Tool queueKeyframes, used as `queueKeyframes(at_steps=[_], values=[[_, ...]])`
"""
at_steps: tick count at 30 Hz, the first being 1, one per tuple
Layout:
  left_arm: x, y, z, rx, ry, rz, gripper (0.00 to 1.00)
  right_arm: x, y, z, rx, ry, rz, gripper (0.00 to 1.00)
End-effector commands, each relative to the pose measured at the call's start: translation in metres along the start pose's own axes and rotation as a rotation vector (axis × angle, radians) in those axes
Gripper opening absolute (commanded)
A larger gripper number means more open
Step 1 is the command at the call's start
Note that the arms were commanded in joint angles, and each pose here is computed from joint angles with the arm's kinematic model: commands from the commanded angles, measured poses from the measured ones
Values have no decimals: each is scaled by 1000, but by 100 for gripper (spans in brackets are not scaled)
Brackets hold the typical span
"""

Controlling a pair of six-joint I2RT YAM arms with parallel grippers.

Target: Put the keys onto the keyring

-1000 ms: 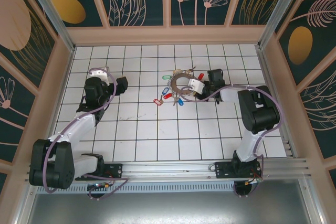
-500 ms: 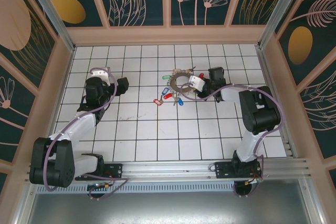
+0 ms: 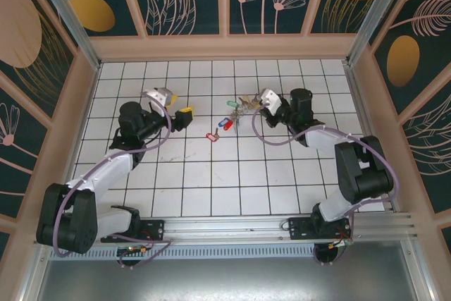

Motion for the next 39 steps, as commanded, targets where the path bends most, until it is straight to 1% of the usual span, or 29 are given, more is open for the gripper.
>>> queueKeyframes(at_steps=[1,5,6,8,10,15,18,19,21,24,27,30,35,39], values=[[-6,-36,-23,-301,-42,211,82,25,-5,-48,31,-179,17,0],[-25,-56,-32,-354,-32,289,78,47,1,-72,55,-236,10,0],[-29,-60,-34,-360,-32,311,76,55,4,-80,69,-254,7,0],[-33,-73,-37,-423,-32,413,67,66,10,-90,86,-274,-12,0],[-37,-86,-40,-486,-38,489,63,74,20,-99,121,-283,-37,0],[-55,-107,-54,-536,-56,542,61,88,49,-119,193,-311,-98,0],[-62,-116,-59,-548,-52,573,56,89,65,-127,228,-311,-136,0],[-63,-120,-60,-553,-50,586,54,89,69,-129,234,-312,-150,0],[-63,-125,-55,-566,-25,623,44,89,76,-134,246,-322,-173,0],[-58,-131,-43,-565,22,676,35,90,85,-139,260,-327,-211,0],[-51,-134,-36,-560,49,682,33,91,88,-142,263,-338,-238,0],[-45,-135,-34,-557,50,671,32,93,90,-145,261,-348,-257,0],[-45,-137,-31,-535,67,678,30,98,93,-151,258,-377,-272,0],[-46,-139,-22,-540,83,687,30,98,93,-153,251,-394,-268,0]])
Point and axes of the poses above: each hand's point on the last joint's axis, 136 mm out from that joint toward the fingers, its own x axis back along the fingers, its own y axis along the line the jaws close on, z = x × y, the point moved 4 cm from there along x, back along the fingers, and after that the axes turned 5 degrees about x, right-handed, at the moved point
